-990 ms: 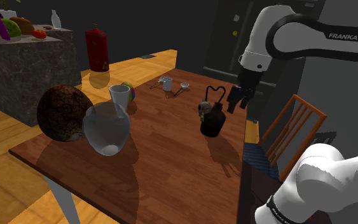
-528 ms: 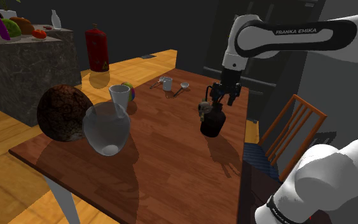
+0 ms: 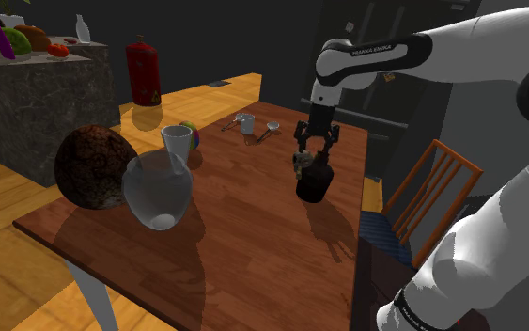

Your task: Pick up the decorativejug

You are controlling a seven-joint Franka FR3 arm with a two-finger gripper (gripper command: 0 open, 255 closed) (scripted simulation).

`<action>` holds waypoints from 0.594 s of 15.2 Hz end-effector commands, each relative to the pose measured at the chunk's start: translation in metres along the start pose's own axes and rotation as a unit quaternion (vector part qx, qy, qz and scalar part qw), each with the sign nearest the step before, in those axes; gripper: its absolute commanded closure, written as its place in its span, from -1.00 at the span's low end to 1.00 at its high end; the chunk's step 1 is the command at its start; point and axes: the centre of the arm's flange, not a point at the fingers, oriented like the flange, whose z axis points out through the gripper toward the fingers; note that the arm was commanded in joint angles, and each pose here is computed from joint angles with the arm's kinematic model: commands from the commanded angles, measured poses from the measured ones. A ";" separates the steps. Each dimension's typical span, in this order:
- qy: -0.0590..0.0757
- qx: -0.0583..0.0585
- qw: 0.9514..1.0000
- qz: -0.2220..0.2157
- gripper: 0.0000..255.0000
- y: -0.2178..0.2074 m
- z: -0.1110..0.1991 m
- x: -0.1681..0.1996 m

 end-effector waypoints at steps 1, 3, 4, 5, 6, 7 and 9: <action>-0.011 0.003 0.999 0.033 -1.00 0.005 0.008 0.029; -0.015 0.004 0.999 0.047 -1.00 0.009 0.017 0.042; -0.015 0.004 0.999 0.047 -1.00 0.009 0.022 0.043; -0.015 0.004 0.999 0.047 -1.00 0.009 0.027 0.044; -0.015 0.004 0.999 0.047 -1.00 0.009 0.032 0.045; -0.015 0.004 0.999 0.047 -1.00 0.010 0.037 0.046; -0.015 0.004 0.999 0.047 -1.00 0.010 0.048 0.048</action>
